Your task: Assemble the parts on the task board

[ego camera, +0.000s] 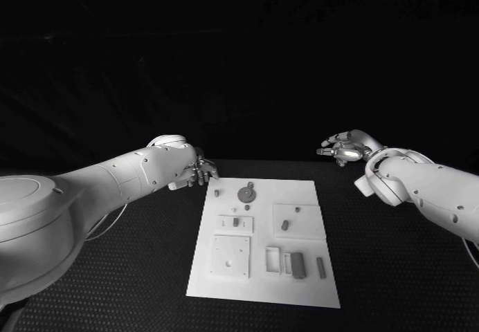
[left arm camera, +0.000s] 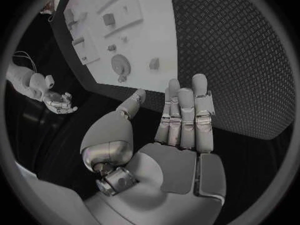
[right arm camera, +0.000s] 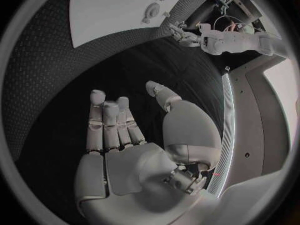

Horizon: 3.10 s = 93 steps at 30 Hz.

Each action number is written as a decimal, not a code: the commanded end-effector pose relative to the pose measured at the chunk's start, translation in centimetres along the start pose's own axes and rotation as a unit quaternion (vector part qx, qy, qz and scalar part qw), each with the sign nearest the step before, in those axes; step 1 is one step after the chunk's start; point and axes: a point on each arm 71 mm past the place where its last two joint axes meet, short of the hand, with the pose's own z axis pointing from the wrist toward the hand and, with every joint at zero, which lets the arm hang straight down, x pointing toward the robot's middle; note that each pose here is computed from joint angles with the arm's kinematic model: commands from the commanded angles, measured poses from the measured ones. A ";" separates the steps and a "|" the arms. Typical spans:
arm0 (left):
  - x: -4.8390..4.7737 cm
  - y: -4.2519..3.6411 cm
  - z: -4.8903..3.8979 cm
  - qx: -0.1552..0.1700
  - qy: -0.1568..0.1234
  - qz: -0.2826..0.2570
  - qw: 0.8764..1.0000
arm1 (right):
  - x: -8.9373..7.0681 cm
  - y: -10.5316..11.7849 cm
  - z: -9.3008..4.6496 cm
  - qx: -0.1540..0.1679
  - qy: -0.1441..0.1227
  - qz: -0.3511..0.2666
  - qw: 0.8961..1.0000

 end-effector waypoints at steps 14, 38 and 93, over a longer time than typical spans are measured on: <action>2.09 -0.94 0.55 0.013 0.052 0.024 0.998 | 0.4 0.5 0.2 -0.009 0.005 0.003 1.000; 3.10 -0.76 1.00 0.010 0.048 0.011 0.999 | 0.7 0.7 0.2 -0.010 0.009 0.003 1.000; 3.69 0.06 1.14 0.018 0.051 -0.031 0.998 | 0.7 0.7 0.2 -0.008 0.011 0.004 1.000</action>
